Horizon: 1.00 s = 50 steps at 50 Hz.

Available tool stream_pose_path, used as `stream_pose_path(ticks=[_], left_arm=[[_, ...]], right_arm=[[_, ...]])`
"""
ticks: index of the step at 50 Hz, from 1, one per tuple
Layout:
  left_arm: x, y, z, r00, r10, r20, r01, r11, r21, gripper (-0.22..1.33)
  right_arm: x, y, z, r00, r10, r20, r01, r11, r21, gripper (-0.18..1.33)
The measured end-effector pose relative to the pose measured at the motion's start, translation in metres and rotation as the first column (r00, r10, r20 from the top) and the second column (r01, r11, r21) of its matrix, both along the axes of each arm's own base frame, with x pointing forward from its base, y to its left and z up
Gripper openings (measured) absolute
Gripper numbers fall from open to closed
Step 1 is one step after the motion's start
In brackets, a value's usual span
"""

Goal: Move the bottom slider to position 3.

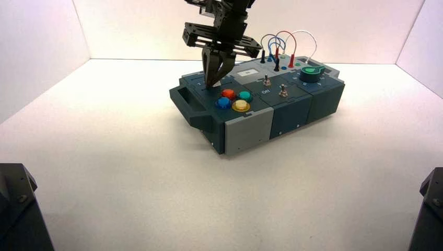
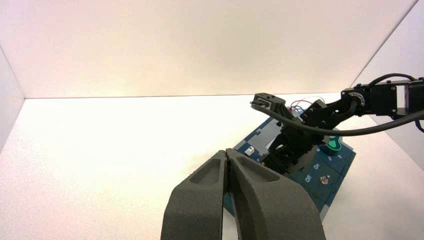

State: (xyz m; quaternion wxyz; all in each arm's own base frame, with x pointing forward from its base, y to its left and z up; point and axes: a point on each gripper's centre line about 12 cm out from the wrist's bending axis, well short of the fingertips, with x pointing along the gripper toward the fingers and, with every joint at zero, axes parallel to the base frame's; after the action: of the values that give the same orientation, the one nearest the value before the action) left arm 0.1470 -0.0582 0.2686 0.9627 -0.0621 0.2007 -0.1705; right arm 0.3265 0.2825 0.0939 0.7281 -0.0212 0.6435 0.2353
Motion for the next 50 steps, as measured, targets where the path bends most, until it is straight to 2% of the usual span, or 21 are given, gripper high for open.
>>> stream_pose_path(ticks=[36,50], left_arm=[[0.0,0.0,-0.001,1.0,-0.001,-0.001,0.001,1.0,0.002,-0.17],[0.0,0.0,-0.001,1.0,0.002,-0.001,-0.002,1.0,0.001,-0.17]], right_arm=[[0.004,0.002,0.003,1.0,0.003,0.001,-0.003,1.0,0.002,-0.14],[0.004,0.016,0.012,0.999,0.033,0.027,-0.033,0.999,0.022,-0.14]])
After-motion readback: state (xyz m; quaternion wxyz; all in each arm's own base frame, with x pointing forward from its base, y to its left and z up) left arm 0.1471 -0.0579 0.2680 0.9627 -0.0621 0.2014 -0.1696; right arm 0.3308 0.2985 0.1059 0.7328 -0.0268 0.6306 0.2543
